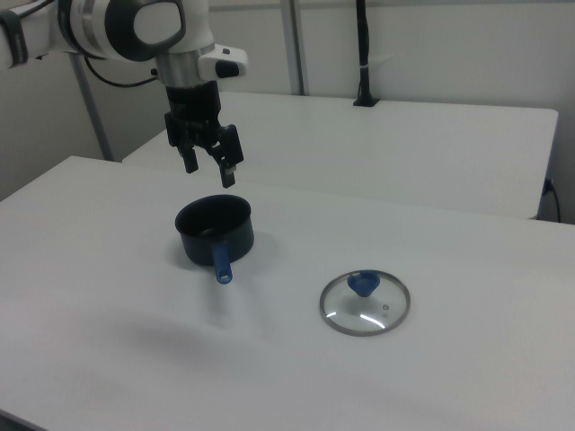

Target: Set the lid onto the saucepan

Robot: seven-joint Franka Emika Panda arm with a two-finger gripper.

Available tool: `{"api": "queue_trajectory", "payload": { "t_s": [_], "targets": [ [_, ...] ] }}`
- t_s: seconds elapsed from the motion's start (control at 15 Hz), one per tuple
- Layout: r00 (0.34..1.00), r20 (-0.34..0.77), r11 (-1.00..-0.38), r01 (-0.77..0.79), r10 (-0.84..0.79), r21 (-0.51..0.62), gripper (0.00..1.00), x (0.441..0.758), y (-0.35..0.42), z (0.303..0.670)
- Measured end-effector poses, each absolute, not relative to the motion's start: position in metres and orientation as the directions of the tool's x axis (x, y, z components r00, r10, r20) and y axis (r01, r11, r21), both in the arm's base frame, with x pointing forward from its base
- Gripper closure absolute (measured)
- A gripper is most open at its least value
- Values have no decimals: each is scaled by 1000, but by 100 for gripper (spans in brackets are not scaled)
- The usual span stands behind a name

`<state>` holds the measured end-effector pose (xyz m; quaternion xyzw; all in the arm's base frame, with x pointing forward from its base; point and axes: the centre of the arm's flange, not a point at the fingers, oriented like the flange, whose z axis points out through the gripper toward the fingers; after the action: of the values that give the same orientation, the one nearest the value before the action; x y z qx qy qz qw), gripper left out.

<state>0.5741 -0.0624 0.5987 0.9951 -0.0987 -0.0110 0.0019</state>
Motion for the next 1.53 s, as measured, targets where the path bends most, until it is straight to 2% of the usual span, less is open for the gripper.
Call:
{"api": "queue_trajectory", "payload": {
  "t_s": [1.53],
  "targets": [
    [980,-27,-980,-199,-199,7,0,574,-69,596]
  ]
}}
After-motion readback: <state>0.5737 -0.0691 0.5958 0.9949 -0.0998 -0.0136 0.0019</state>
